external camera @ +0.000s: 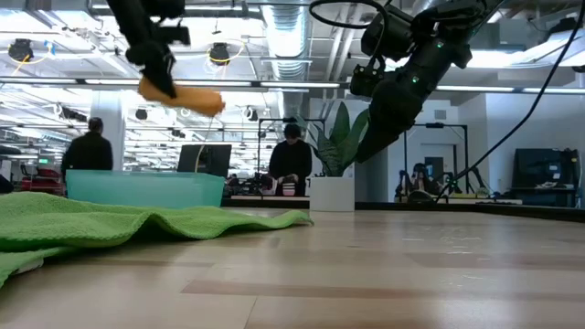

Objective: Roll microfiber towels into tight, uniform cylinder then place into a basket
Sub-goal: Put the yellow microfiber cloth into the transparent light green bin

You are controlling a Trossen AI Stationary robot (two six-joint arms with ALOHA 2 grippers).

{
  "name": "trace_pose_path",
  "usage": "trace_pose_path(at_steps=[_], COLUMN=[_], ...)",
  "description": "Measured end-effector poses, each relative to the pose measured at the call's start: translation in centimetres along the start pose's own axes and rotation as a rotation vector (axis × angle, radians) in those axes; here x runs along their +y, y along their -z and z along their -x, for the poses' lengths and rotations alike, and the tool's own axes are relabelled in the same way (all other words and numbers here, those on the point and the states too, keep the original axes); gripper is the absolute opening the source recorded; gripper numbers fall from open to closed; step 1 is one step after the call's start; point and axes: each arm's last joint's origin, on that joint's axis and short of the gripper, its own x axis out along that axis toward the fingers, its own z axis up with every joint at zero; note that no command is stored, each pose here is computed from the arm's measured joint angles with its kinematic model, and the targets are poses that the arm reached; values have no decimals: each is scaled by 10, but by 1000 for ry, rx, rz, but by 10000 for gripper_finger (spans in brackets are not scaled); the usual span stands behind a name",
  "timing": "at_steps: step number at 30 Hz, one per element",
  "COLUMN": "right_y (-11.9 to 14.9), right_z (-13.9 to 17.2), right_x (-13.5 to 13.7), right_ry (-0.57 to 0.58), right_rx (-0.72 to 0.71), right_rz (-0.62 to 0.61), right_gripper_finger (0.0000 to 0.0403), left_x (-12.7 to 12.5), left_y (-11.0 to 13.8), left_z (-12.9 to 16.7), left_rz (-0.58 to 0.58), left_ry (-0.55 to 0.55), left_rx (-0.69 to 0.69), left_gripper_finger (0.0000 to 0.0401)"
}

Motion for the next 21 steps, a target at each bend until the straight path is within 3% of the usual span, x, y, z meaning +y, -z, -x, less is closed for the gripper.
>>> trace_pose_path(at_steps=[10, 21], right_y=[0, 0], right_z=[0, 0], right_x=[0, 0], right_ry=[-1, -3], right_rx=[0, 0], right_rz=[0, 0], right_gripper_finger=[224, 224], left_x=[-10, -18], left_y=[17, 42], left_z=[-63, -81], left_rz=[8, 36], left_ry=[133, 203], left_rx=[184, 289], left_gripper_finger=[30, 30])
